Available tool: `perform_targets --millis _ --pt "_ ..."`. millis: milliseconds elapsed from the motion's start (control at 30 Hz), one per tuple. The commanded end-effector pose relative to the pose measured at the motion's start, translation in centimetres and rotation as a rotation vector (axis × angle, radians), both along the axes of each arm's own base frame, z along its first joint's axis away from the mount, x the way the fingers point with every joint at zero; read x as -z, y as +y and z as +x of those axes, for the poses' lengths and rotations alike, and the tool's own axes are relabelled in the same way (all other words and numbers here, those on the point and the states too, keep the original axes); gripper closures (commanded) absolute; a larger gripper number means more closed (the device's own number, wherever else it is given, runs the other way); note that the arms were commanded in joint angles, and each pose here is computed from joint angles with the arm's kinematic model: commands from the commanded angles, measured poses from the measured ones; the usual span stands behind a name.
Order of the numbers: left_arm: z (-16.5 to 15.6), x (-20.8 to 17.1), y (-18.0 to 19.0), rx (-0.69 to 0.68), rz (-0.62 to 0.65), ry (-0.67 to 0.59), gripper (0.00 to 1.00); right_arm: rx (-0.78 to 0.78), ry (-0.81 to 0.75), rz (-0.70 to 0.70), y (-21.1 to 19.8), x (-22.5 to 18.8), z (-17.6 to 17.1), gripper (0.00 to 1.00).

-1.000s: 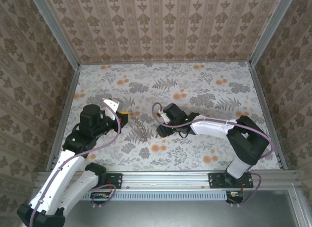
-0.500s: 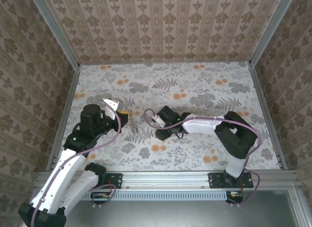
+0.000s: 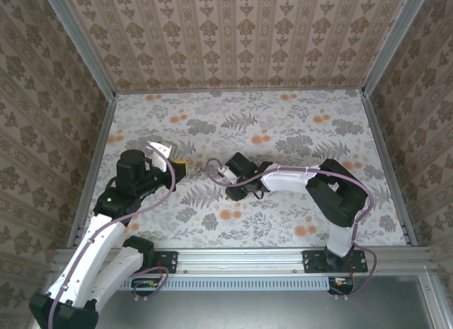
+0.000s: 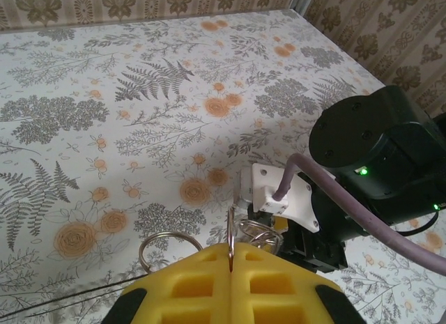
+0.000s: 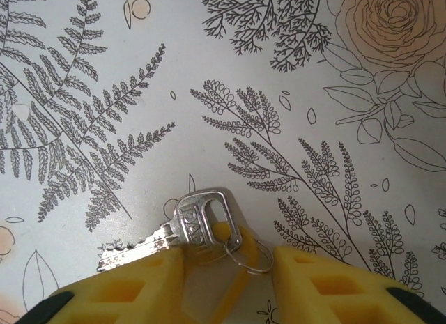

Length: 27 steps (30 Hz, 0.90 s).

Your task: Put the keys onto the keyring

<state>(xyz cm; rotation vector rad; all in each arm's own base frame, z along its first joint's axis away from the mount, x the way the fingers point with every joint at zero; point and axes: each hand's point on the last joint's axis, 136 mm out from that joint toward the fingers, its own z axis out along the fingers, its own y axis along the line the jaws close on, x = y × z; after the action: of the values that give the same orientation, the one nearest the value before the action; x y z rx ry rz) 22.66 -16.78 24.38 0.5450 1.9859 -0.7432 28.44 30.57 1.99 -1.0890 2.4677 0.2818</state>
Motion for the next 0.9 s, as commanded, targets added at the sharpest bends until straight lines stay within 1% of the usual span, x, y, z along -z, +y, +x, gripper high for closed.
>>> perform_targets --millis 0,200,400,567,667,733,800,867 --pt "0.1 -1.2 -0.3 0.015 -0.045 -0.031 1.00 -0.019 -0.005 -0.041 -0.3 0.6 0.0 0.65" --pt "0.2 -1.0 -0.3 0.011 -0.046 -0.023 1.00 -0.008 0.012 -0.004 -0.2 0.3 -0.8 0.76" --pt "0.3 -0.9 -0.3 0.012 -0.044 -0.019 1.00 0.030 0.053 0.064 -0.8 0.2 -2.5 0.77" --pt "0.3 -0.8 -0.3 0.011 -0.043 -0.015 1.00 0.064 0.105 0.136 -0.7 -0.2 -4.6 0.77" --pt "0.3 -0.7 -0.3 0.011 -0.046 -0.010 1.00 0.101 0.130 0.212 -0.4 -1.1 -5.9 0.75" --pt "0.4 -0.7 -0.4 0.013 -0.049 -0.009 1.00 0.112 0.125 0.233 -0.4 -1.8 -6.3 0.71" --pt "0.4 -0.8 -0.4 0.018 -0.052 -0.011 1.00 0.113 0.096 0.217 -0.9 -2.5 -6.0 0.68" --pt "0.3 -0.8 -0.5 0.021 -0.054 -0.008 1.00 0.096 0.048 0.171 -1.5 -3.2 -5.3 0.65"
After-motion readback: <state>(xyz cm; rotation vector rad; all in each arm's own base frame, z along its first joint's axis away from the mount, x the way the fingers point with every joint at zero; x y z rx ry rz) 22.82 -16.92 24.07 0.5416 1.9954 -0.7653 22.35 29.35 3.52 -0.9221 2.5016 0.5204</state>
